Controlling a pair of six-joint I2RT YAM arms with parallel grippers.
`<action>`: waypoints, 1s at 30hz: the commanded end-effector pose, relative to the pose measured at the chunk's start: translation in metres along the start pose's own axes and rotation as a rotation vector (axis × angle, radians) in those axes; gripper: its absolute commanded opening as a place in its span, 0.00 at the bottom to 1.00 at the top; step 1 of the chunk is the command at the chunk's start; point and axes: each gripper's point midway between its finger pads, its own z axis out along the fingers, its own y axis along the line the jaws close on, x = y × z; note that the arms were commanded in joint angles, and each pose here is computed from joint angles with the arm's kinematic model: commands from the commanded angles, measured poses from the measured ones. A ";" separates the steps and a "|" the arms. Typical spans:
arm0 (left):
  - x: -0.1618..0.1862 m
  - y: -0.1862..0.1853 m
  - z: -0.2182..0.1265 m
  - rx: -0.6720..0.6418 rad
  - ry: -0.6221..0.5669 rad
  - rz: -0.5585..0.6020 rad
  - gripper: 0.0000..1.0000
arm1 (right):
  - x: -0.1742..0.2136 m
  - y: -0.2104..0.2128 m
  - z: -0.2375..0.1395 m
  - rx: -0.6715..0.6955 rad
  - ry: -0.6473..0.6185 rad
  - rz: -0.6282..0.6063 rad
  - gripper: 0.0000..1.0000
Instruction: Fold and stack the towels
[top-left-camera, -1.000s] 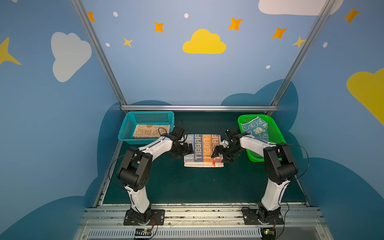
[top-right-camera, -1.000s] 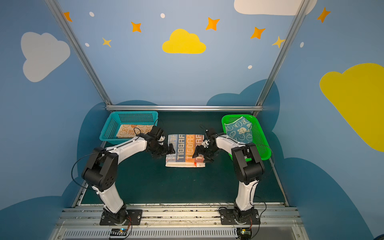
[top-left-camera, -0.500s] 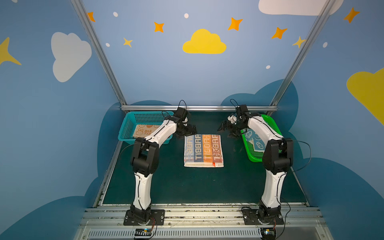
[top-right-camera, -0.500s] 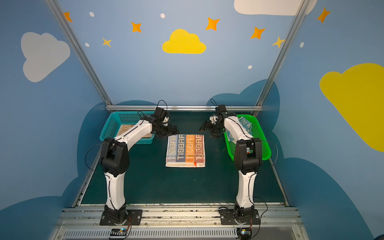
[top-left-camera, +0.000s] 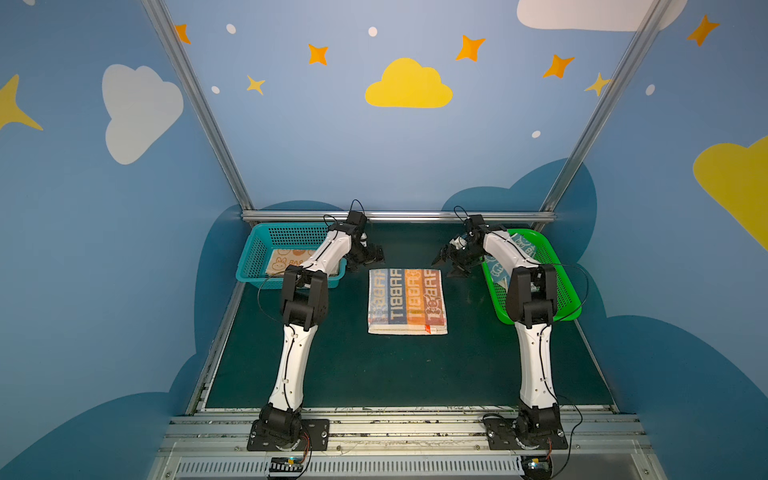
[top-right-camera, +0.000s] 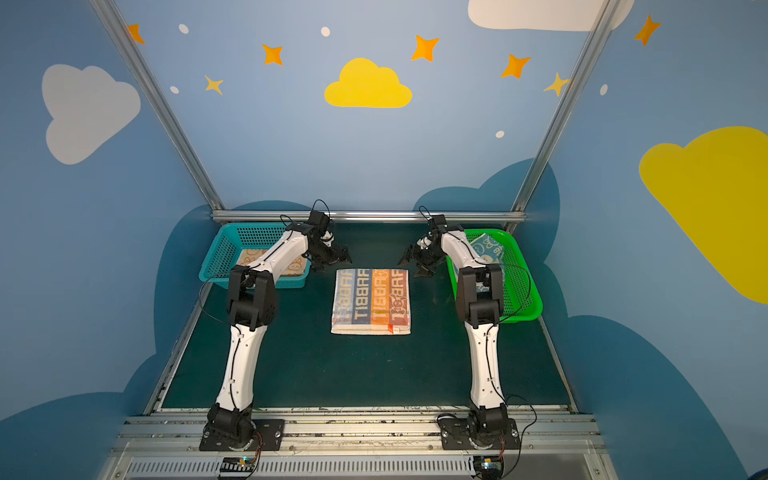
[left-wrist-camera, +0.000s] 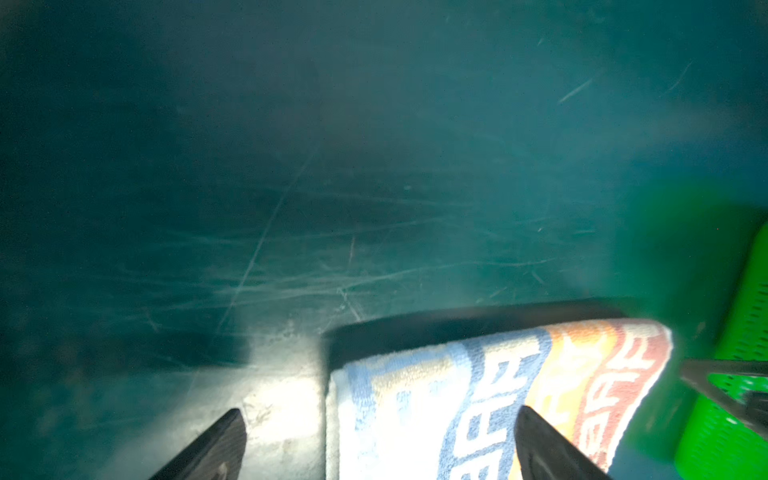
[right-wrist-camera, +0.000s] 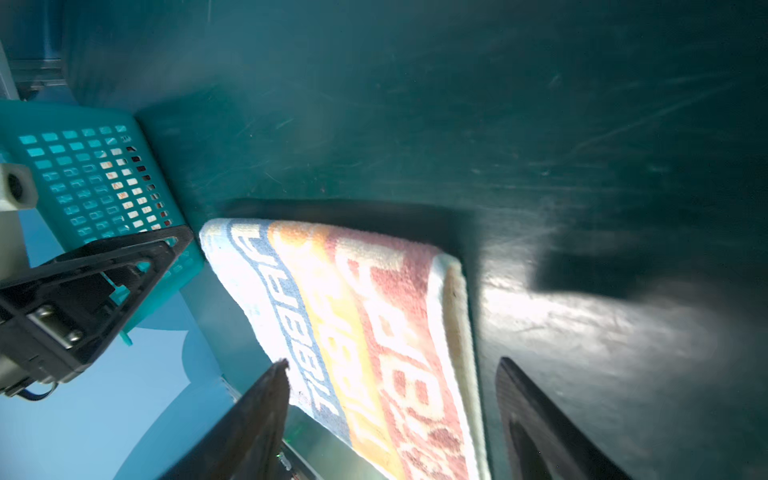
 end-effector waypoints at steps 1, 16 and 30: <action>0.006 -0.002 0.009 0.034 0.057 -0.010 1.00 | -0.002 0.003 0.003 -0.040 0.022 0.019 0.74; 0.008 -0.012 0.028 0.121 0.089 -0.042 0.84 | -0.014 -0.006 0.021 -0.090 0.031 0.061 0.60; 0.010 -0.008 0.033 0.118 0.102 -0.042 0.41 | -0.016 -0.022 0.025 -0.059 0.036 0.068 0.29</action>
